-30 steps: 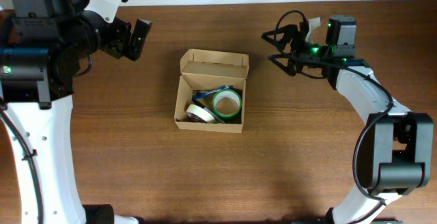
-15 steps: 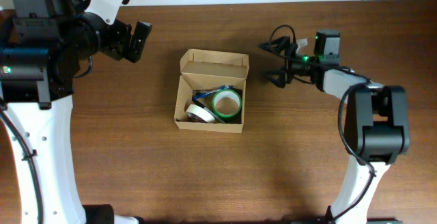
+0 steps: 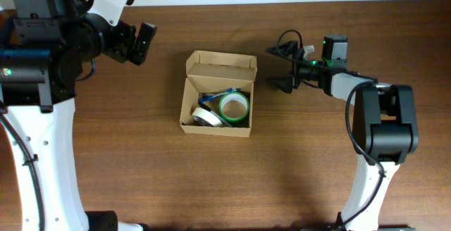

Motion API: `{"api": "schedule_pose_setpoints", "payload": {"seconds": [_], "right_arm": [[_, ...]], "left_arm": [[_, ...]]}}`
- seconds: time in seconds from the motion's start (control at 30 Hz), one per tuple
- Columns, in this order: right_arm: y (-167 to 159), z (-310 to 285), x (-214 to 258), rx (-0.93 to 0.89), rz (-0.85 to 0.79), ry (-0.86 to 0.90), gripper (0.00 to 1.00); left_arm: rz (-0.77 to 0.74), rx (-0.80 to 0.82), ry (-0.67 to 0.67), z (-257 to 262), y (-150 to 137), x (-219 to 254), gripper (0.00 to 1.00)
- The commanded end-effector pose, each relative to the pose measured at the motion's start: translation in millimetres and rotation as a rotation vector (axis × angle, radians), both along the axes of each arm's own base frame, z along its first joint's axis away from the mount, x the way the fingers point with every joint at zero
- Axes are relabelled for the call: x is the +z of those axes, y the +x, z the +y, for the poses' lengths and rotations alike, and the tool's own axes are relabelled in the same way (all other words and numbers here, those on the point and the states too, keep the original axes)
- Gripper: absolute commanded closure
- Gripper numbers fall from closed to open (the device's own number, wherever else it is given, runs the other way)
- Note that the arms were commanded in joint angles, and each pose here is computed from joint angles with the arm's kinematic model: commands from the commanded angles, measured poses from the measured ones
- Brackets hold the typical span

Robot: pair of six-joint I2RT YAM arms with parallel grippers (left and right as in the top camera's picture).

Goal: Pack container

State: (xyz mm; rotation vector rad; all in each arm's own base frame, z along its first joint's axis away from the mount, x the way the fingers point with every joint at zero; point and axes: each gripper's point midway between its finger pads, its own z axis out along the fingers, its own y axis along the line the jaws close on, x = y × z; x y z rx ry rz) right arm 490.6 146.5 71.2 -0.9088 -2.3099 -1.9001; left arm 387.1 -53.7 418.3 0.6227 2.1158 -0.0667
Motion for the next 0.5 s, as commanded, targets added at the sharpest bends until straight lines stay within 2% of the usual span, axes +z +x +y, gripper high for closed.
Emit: {"api": "schedule_pose_setpoints", "payload": {"seconds": [0.0, 0.47], "right_arm": [[5.6, 0.6, 3.1, -0.015, 0.015, 0.025, 0.01], [4.5, 25.3, 5.7, 0.003, 0.012, 0.024, 0.01]], "left_arm": [[-0.018, -0.003, 0.008, 0.5, -5.7, 6.4, 0.01], [-0.005, -0.003, 0.008, 0.6, -7.6, 4.0, 0.01]]}}
